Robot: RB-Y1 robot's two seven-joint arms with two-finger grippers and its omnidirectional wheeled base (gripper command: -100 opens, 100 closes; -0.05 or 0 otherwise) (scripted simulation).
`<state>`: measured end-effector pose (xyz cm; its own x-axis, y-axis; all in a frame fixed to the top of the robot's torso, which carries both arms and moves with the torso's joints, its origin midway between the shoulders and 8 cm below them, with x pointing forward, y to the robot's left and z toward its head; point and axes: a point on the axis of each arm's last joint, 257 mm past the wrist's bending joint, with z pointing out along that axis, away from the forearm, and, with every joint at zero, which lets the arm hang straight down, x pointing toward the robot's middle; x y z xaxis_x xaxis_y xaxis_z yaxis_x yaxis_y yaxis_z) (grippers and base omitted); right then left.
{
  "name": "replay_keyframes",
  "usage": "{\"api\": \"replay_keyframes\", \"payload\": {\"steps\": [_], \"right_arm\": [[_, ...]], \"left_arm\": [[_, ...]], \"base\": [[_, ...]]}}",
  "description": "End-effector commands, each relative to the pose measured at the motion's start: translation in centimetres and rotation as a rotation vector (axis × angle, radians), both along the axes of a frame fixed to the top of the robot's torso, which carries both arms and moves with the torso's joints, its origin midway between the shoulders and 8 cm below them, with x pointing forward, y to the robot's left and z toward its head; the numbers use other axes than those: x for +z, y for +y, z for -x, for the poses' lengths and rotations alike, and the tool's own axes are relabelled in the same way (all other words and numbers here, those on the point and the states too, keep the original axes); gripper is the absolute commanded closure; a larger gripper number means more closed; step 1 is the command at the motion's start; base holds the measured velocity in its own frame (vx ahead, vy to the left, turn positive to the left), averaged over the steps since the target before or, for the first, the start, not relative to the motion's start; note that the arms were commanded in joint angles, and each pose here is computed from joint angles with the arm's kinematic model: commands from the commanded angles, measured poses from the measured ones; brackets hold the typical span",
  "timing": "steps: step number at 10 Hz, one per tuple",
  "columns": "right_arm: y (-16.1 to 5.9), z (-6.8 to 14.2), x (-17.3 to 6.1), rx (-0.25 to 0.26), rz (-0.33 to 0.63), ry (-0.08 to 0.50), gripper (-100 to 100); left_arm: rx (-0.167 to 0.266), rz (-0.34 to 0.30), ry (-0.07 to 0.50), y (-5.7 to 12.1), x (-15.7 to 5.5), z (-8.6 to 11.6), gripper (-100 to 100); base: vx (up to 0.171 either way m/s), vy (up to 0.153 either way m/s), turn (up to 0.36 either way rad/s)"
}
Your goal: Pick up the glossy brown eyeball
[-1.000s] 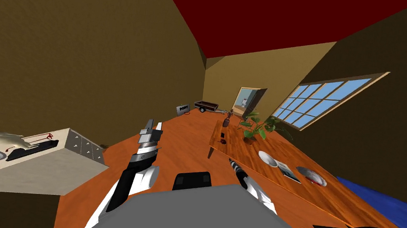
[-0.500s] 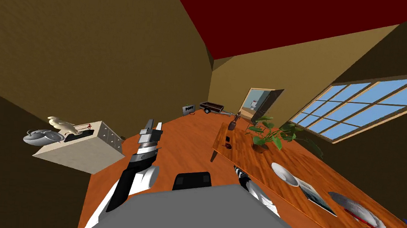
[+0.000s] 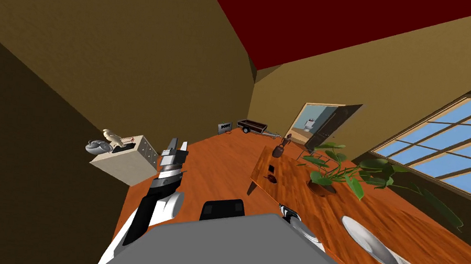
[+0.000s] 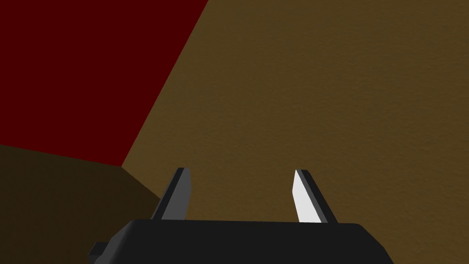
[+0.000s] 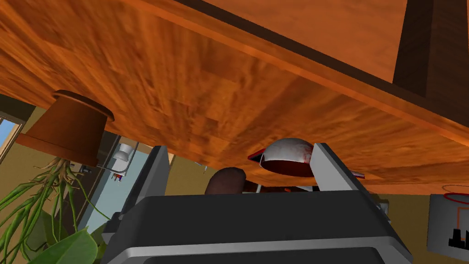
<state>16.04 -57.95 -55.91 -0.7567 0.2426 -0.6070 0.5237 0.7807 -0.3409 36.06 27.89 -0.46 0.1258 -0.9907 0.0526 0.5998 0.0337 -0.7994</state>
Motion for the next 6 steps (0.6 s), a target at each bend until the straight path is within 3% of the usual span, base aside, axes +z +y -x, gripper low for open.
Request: {"api": "replay_keyframes", "payload": {"steps": [1,3,4,5,6], "right_arm": [[-1.3,2.6,-0.1,0.018,0.069,0.081,-100],[-1.3,2.6,-0.1,0.018,0.069,0.081,-100],[-2.1,4.3,-0.2,0.036,0.116,0.141,-100],[-2.1,4.3,-0.2,0.040,0.118,0.143,-100],[-2.6,5.8,-0.3,0.064,0.162,0.201,-100]], "left_arm": [[0.000,0.000,0.000,0.0,0.0,0.0,0],[0.000,0.000,0.000,0.0,0.0,0.0,0],[0.000,0.000,0.000,0.0,0.0,0.0,0],[0.000,0.000,0.000,0.0,0.0,0.0,0],[0.000,0.000,0.000,0.0,0.0,0.0,0]], "base": [[0.093,-0.013,0.203],[0.054,-0.016,0.045],[0.057,-0.022,0.193],[0.071,-0.028,0.120],[0.095,-0.032,0.169]]}}
